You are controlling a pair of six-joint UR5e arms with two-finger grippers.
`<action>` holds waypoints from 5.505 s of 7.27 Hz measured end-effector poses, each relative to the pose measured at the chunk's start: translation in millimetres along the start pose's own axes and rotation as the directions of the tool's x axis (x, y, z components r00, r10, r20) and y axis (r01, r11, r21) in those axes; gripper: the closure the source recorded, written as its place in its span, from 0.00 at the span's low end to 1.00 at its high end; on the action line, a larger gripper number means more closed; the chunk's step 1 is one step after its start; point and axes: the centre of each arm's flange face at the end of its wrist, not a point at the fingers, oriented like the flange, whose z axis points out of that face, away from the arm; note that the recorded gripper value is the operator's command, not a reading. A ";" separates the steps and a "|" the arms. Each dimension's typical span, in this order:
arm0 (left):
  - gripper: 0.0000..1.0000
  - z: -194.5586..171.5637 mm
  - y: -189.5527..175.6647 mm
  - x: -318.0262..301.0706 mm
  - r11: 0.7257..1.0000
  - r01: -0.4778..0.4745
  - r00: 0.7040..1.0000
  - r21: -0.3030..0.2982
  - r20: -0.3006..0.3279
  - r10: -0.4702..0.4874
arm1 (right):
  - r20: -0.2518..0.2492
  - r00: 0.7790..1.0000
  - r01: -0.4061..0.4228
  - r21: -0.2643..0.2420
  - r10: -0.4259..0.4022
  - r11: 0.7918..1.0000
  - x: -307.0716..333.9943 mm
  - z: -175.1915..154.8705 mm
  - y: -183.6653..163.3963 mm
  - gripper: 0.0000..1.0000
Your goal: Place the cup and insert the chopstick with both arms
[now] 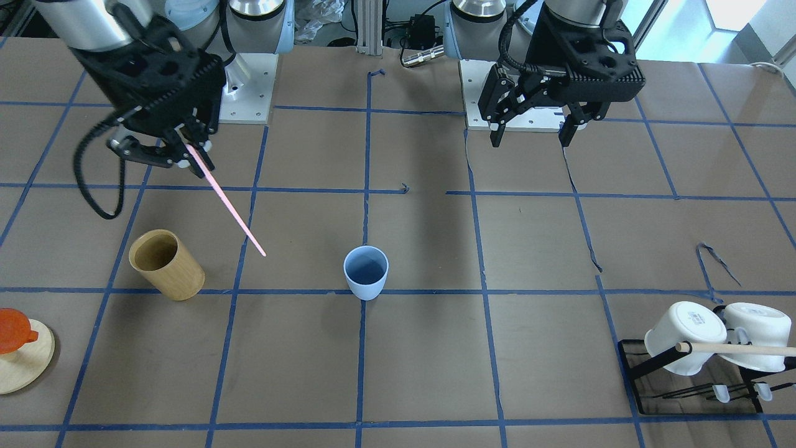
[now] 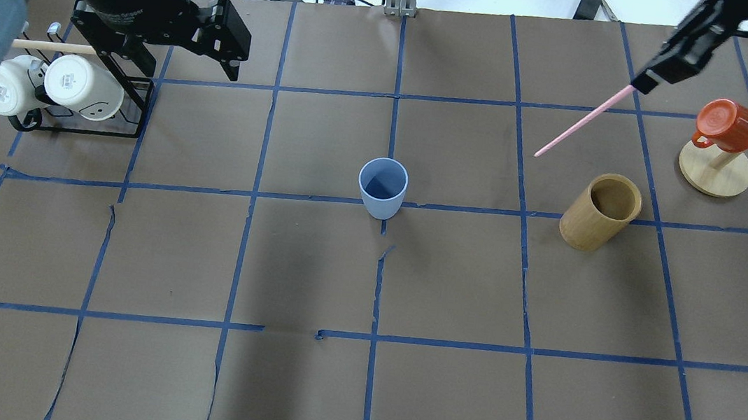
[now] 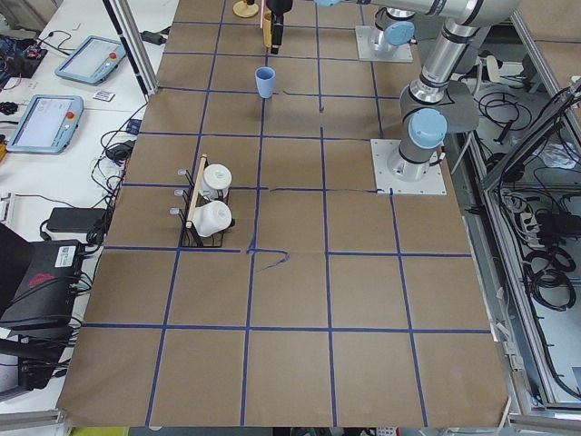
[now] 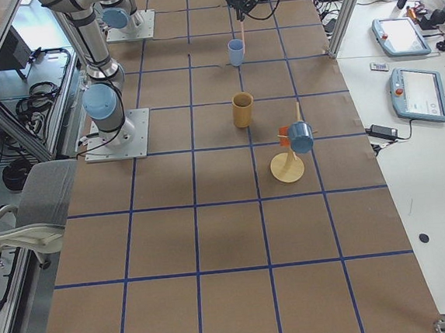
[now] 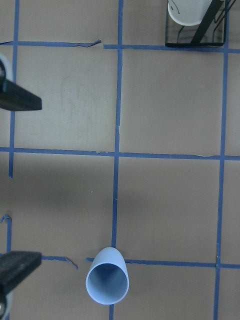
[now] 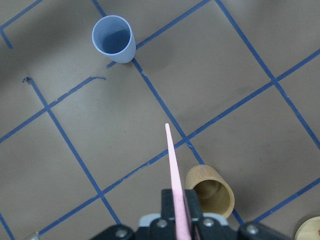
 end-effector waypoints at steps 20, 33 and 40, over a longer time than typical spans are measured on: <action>0.00 -7.1 12.3 -1.5 1.000 0.005 1.000 -0.006 -0.002 -0.005 | -0.040 0.847 -0.527 -0.179 0.530 0.830 -109.8 200.5 -107.7 0.23; 0.00 -8.6 15.3 -1.7 1.000 0.004 1.000 -0.014 -0.001 -0.004 | -0.067 0.843 -0.533 0.041 0.534 0.845 -15.1 -14.5 30.5 0.00; 0.00 -9.1 16.9 -2.0 1.000 0.004 1.000 -0.018 0.001 -0.004 | -0.066 0.812 -0.582 -0.017 0.580 0.813 -29.3 -8.4 60.6 0.00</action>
